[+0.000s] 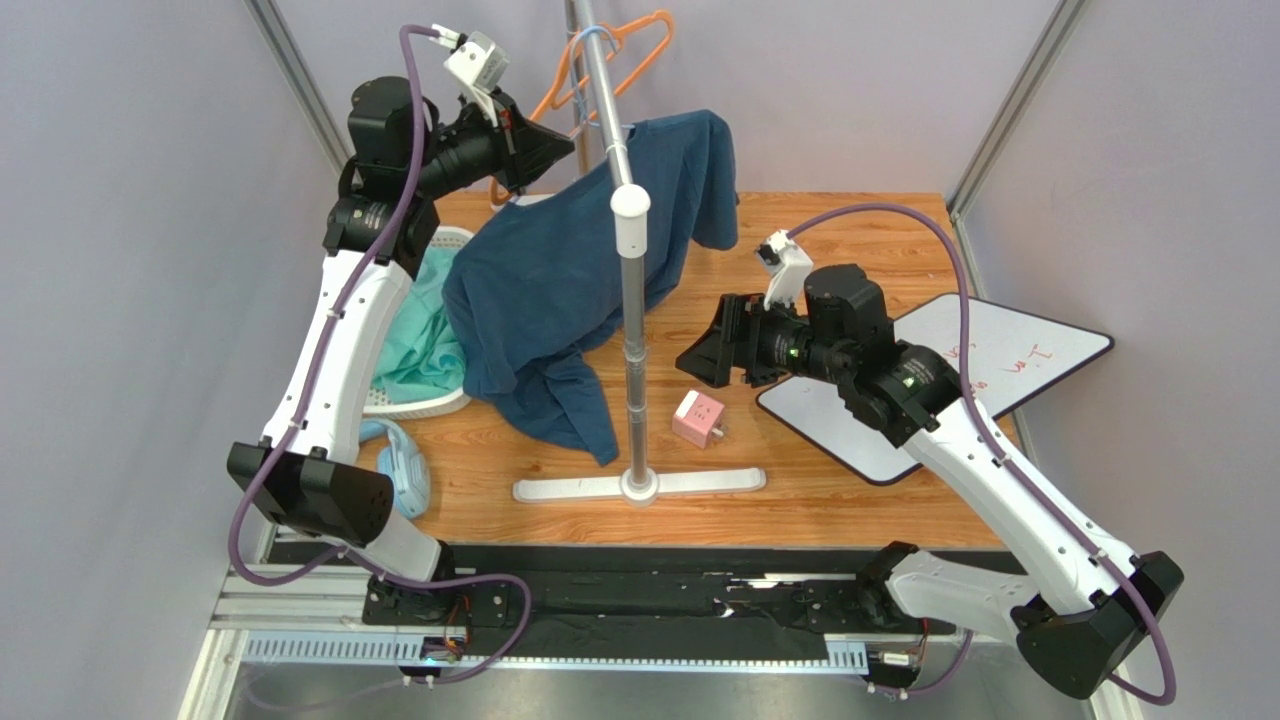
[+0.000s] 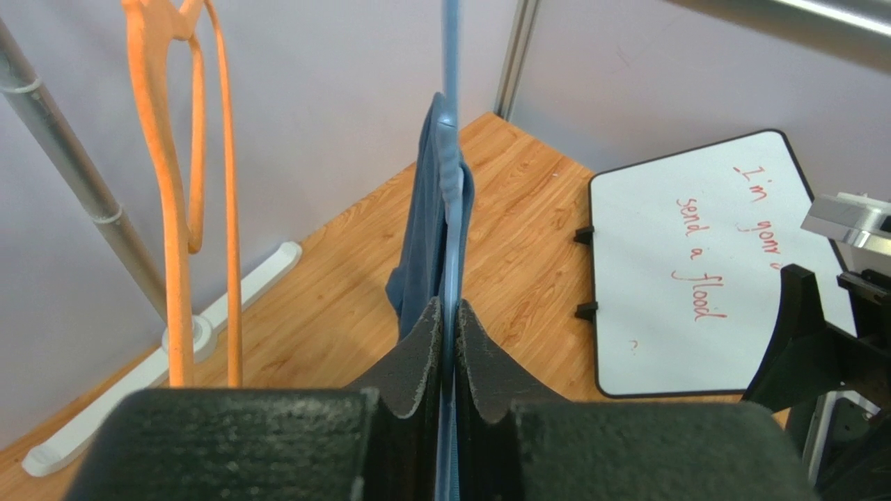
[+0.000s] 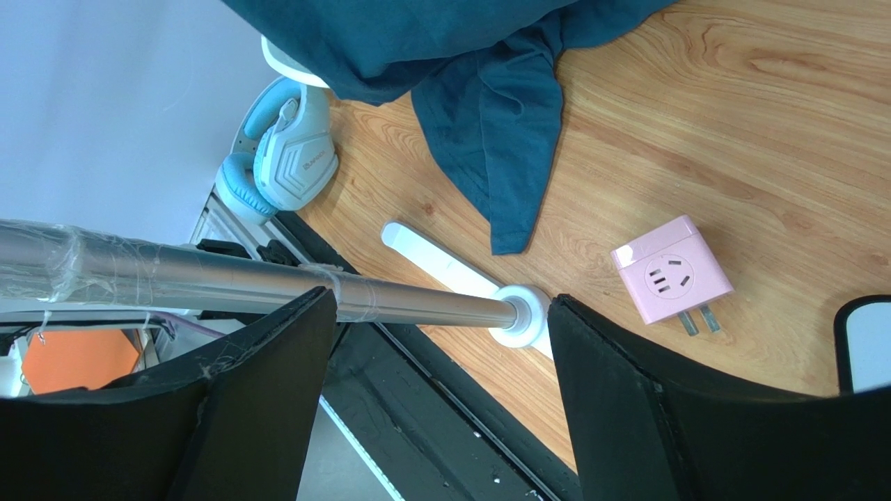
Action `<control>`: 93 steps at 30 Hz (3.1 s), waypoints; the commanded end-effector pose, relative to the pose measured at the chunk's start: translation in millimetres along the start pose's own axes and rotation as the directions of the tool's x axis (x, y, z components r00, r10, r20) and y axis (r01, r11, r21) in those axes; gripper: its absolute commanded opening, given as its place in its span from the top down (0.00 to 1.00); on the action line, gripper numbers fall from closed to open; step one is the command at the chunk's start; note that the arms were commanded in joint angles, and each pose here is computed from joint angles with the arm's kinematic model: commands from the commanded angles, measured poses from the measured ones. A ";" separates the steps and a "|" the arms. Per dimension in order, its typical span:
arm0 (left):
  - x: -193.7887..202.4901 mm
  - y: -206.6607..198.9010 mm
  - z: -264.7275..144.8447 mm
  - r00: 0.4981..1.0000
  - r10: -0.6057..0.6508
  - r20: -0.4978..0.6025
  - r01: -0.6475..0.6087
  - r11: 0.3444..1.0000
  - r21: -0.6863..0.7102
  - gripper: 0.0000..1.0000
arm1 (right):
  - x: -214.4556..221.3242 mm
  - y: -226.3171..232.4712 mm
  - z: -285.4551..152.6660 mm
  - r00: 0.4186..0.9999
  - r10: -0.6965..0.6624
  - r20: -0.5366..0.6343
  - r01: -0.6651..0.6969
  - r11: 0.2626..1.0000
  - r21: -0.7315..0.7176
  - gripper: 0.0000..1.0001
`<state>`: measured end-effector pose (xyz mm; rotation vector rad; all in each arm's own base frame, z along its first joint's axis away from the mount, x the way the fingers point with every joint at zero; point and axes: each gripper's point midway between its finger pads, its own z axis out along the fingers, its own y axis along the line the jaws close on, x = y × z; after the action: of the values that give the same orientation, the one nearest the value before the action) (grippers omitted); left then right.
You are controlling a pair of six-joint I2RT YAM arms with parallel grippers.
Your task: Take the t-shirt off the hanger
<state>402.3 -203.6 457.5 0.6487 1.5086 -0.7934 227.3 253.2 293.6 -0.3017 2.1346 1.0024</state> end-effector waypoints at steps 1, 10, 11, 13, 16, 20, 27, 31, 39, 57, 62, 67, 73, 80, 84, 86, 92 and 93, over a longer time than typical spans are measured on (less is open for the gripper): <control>-11.5 -10.0 4.6 0.999 0.047 -0.001 -0.047 0.998 0.032 1.00 | -27.3 15.7 -12.3 0.993 -0.054 0.103 0.059 0.997 -0.046 0.21; 1.8 -12.6 10.3 0.999 0.037 -0.039 -0.035 0.998 0.042 0.81 | -26.1 13.4 -16.2 0.992 -0.050 0.112 0.055 0.997 -0.047 0.21; 6.4 -11.8 13.1 0.998 0.025 -0.049 -0.023 0.999 0.048 0.80 | -26.5 14.0 -16.8 0.992 -0.049 0.116 0.055 0.997 -0.049 0.21; 8.8 -13.6 14.5 0.998 0.017 -0.056 -0.014 0.998 0.058 0.79 | -26.6 13.0 -17.1 0.992 -0.045 0.118 0.051 0.998 -0.048 0.21; 9.4 -16.2 16.2 0.998 0.017 -0.058 -0.013 0.998 0.067 0.93 | -25.6 12.7 -17.7 0.992 -0.045 0.118 0.051 0.998 -0.048 0.21; -3.3 -20.3 13.2 0.999 0.017 -0.034 -0.014 0.998 0.066 1.00 | -25.7 11.4 -18.2 0.992 -0.044 0.121 0.050 0.998 -0.044 0.21; -38.7 -36.3 0.1 1.000 0.008 0.027 -0.010 0.997 0.072 1.00 | -26.5 11.3 -20.8 0.991 -0.043 0.128 0.049 0.998 -0.045 0.21; -54.6 -41.4 -11.1 0.999 0.002 0.051 -0.004 0.999 0.038 1.00 | -25.7 9.3 -21.7 0.991 -0.043 0.130 0.048 0.998 -0.039 0.21; -62.7 -34.4 -36.9 0.994 -0.093 0.065 0.098 0.991 -0.091 1.00 | -23.4 3.7 -23.4 0.990 -0.043 0.134 0.047 0.999 -0.024 0.21; 40.0 -69.2 -53.4 0.945 -0.326 0.009 0.324 0.941 0.101 1.00 | -42.3 -13.6 -1.4 0.978 -0.015 0.208 0.008 0.999 0.032 0.21; 78.4 -73.7 -36.7 0.927 -0.368 -0.074 0.375 0.917 0.138 1.00 | -55.0 -18.0 17.0 0.976 0.002 0.219 -0.013 0.999 0.046 0.21; 94.3 -77.9 -34.3 0.918 -0.386 -0.084 0.395 0.902 0.172 1.00 | -83.5 -13.0 29.9 0.964 -0.002 0.265 -0.011 0.999 0.046 0.21; 106.3 -80.8 -36.7 0.916 -0.386 -0.107 0.400 0.898 0.182 1.00 | -120.5 -21.5 49.7 0.942 -0.009 0.335 -0.030 0.993 0.110 0.21; 111.6 -80.4 -36.9 0.916 -0.385 -0.109 0.399 0.900 0.177 1.00 | -131.7 -13.5 76.2 0.943 0.055 0.328 -0.072 0.997 0.040 0.28; 114.4 -80.8 -35.9 0.914 -0.389 -0.117 0.405 0.896 0.182 1.00 | -126.2 -21.1 93.2 0.951 0.080 0.300 -0.098 0.994 0.045 0.29; 116.9 -81.2 -34.8 0.912 -0.391 -0.127 0.409 0.893 0.186 1.00 | -125.3 -21.6 97.9 0.951 0.091 0.296 -0.106 0.994 0.037 0.29; 123.8 -85.0 -31.6 0.906 -0.392 -0.162 0.418 0.888 0.191 1.00 | -125.8 -18.4 104.0 0.955 0.094 0.282 -0.106 0.994 0.026 0.30; 124.3 -83.8 -31.1 0.910 -0.382 -0.161 0.408 0.894 0.184 1.00 | -126.9 -21.9 103.7 0.953 0.097 0.287 -0.113 0.993 0.040 0.31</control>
<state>310.5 -230.4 329.7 0.4748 1.7760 -1.2729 371.1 299.5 288.6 -0.0244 2.0412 0.9419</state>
